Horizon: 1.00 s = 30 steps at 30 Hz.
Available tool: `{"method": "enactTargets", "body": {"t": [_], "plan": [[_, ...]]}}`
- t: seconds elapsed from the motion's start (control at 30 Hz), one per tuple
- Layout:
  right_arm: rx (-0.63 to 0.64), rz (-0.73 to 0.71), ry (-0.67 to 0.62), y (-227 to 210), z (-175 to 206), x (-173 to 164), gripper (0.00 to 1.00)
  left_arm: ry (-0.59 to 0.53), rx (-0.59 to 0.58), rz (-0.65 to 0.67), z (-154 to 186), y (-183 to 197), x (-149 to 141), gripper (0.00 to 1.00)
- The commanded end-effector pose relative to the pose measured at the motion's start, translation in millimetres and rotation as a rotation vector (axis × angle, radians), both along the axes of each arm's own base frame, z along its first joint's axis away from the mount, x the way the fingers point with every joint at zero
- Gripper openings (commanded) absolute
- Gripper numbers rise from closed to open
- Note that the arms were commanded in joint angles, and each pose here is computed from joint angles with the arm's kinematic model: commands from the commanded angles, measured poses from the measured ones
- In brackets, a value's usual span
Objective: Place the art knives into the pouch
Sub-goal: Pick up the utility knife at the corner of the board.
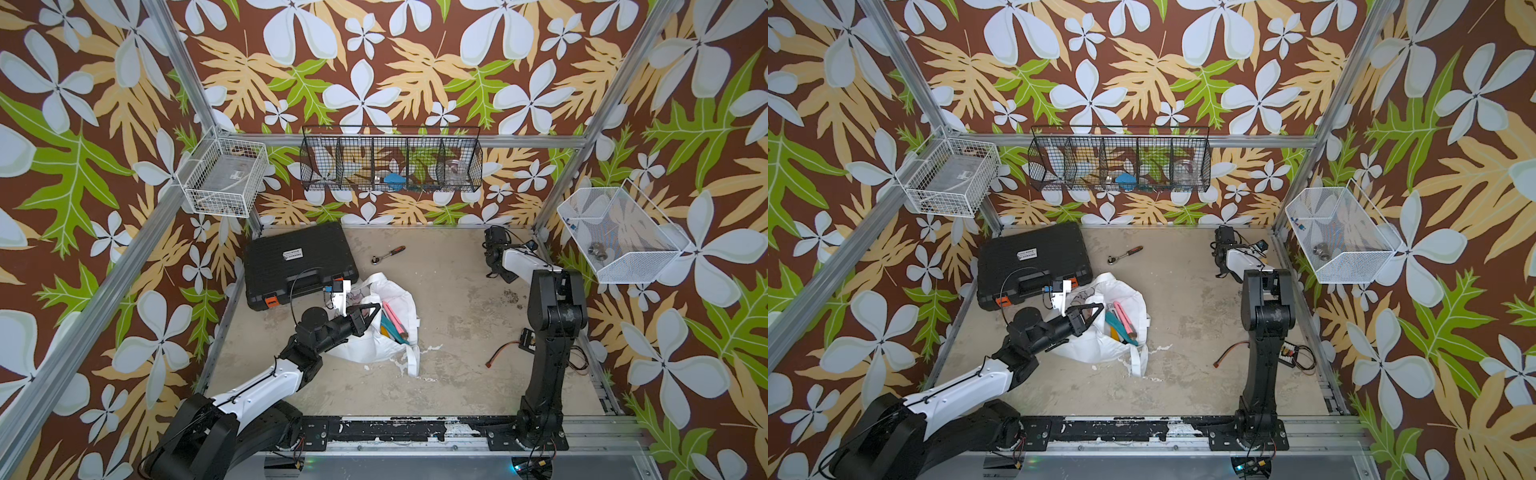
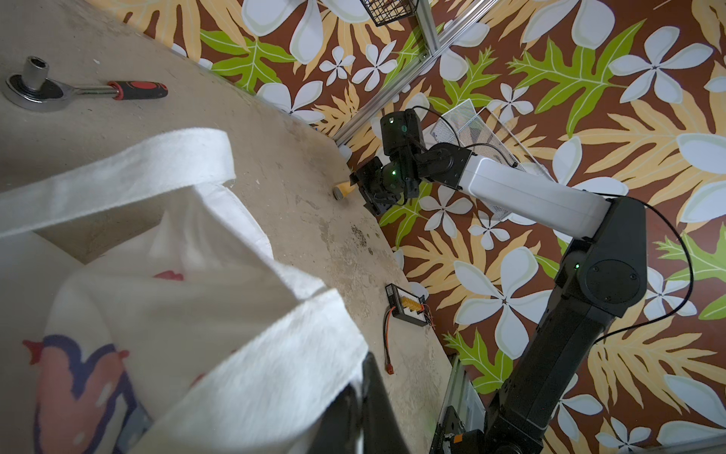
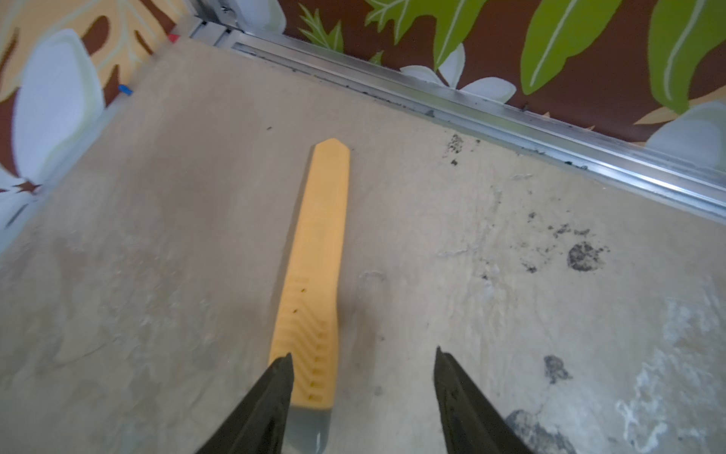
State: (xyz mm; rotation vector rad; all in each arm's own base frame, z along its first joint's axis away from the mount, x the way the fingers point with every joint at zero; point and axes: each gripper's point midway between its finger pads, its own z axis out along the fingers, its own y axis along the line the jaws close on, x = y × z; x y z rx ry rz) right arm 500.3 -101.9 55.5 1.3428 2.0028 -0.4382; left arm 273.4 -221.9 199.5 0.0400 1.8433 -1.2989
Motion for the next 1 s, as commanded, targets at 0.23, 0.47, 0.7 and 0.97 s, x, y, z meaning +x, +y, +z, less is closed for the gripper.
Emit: {"method": "enactTargets", "body": {"t": [0.23,0.47,0.7,0.97], "plan": [[0.05,0.073,0.046,-6.4,-21.4,24.3,0.6,-0.023,-0.005,-0.01,1.9,-2.1,0.3,0.0],[0.093,0.088,0.058,-8.4,-28.7,29.7,0.59,-0.026,-0.008,-0.012,3.5,-2.3,0.0,0.0],[0.097,0.119,0.001,-5.8,-6.8,36.0,0.64,-0.029,-0.009,-0.013,4.3,-2.4,-0.3,0.0],[0.113,0.126,-0.024,-2.9,0.5,47.8,0.67,-0.031,-0.008,-0.013,4.5,-2.3,-0.5,0.0]]}}
